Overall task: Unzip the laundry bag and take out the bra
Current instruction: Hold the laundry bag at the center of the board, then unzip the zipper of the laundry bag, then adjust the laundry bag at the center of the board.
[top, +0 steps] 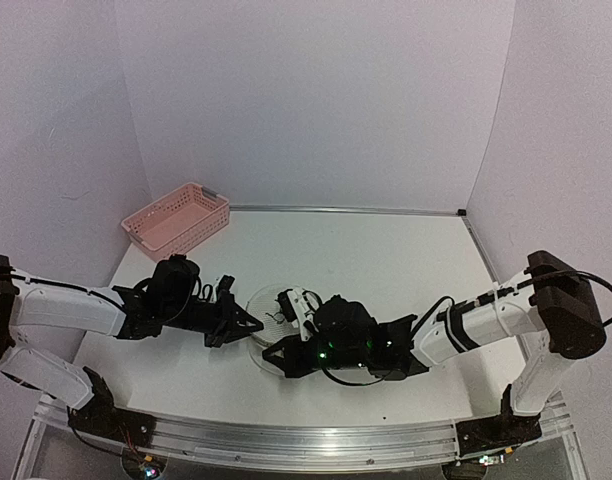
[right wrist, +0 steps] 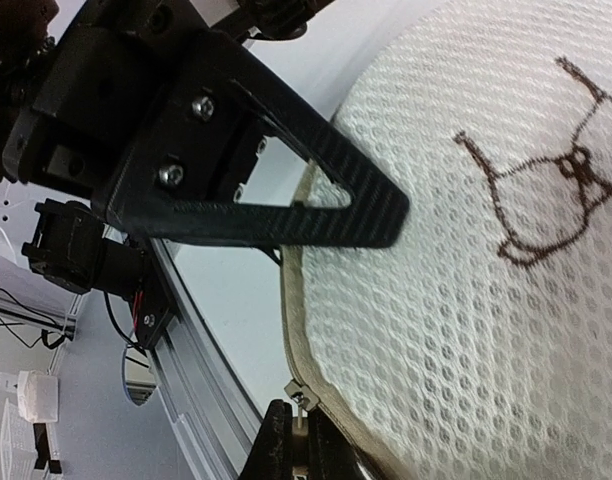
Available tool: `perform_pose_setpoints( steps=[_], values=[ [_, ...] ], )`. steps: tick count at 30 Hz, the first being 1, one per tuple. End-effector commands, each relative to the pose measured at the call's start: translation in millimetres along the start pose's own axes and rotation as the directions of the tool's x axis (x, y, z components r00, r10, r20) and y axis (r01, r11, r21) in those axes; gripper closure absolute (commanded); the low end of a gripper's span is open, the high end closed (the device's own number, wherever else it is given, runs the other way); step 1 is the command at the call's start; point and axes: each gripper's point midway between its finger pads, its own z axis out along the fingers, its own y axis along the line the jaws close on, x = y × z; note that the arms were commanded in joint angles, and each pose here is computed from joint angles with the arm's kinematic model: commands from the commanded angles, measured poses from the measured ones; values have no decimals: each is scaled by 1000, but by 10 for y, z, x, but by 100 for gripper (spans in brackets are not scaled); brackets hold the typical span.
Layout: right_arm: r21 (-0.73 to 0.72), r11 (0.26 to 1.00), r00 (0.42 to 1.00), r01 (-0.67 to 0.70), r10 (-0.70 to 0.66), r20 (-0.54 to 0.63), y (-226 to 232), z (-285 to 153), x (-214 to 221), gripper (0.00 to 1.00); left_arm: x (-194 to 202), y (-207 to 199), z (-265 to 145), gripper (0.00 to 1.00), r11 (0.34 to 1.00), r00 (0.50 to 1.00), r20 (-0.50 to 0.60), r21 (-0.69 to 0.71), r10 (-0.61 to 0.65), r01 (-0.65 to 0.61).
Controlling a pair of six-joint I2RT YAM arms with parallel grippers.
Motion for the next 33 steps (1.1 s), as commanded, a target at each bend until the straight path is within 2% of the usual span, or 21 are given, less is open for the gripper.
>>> perform_pose_setpoints(
  steps=[1,10,20,25,30,33],
  values=[
    [-33,999,997,-7,10,79,145,-207,-178,100,-87,-284,-3,100,996,998,17,68,58,-59],
    [125,992,996,8,-20,89,-277,-556,-21,100,-84,-556,-73,100,979,988,17,130,154,-155],
    [364,915,976,176,-211,59,-694,-922,-39,100,38,-849,-143,100,932,953,-31,223,300,-286],
    [395,877,958,272,-284,-30,-781,-964,55,100,39,-929,-133,100,916,940,-37,242,338,-320],
    [411,860,949,301,-311,-44,-872,-1063,133,100,10,-1052,-112,100,887,916,-27,262,400,-380],
    [372,865,937,337,-347,-42,-728,-1046,194,100,-48,-1125,-63,100,874,904,-19,264,427,-408]
  ],
)
